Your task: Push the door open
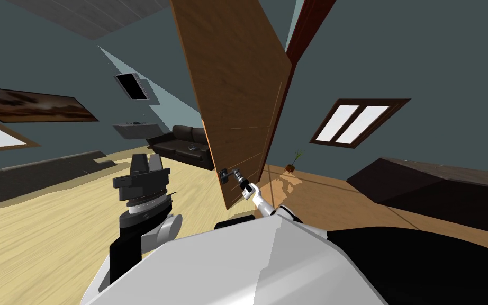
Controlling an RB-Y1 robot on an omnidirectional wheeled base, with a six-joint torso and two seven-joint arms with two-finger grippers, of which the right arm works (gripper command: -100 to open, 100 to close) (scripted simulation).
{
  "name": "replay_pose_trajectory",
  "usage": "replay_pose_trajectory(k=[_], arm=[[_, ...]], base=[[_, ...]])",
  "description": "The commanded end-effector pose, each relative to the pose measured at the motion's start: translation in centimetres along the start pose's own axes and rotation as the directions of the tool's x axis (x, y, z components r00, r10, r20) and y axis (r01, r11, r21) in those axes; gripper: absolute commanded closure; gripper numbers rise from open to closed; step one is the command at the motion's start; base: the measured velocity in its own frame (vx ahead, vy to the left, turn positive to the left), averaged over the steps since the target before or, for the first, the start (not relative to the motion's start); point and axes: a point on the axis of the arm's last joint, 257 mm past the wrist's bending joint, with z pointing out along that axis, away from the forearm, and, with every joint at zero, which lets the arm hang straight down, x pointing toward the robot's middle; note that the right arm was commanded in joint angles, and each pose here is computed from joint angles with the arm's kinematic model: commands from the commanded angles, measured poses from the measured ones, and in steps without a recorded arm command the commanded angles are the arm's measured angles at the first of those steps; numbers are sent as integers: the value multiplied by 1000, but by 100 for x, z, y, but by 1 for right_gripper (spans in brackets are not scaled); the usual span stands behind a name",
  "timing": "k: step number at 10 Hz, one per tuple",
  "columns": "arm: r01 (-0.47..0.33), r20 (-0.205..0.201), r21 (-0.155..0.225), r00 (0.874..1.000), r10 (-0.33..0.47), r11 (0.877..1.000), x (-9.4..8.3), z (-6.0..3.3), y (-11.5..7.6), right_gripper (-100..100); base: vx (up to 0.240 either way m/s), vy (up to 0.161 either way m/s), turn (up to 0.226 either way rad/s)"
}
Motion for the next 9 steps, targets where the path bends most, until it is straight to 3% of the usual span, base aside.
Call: replay_pose_trajectory(k=[1,5,6,7,9], arm=[[-7,23,-10,1000,7,1000,-101,28,38,100],[-49,76,-15,996,50,999,-219,54,45,100],[-39,85,-10,996,40,999,-315,27,24,100],[-24,112,-7,993,25,1000,-520,-16,11,100],[-13,136,-2,991,14,1000,-682,-57,-7,100]], base=[[61,129,-2],[49,178,-21],[33,51,-46],[76,90,-42],[113,189,-81]])
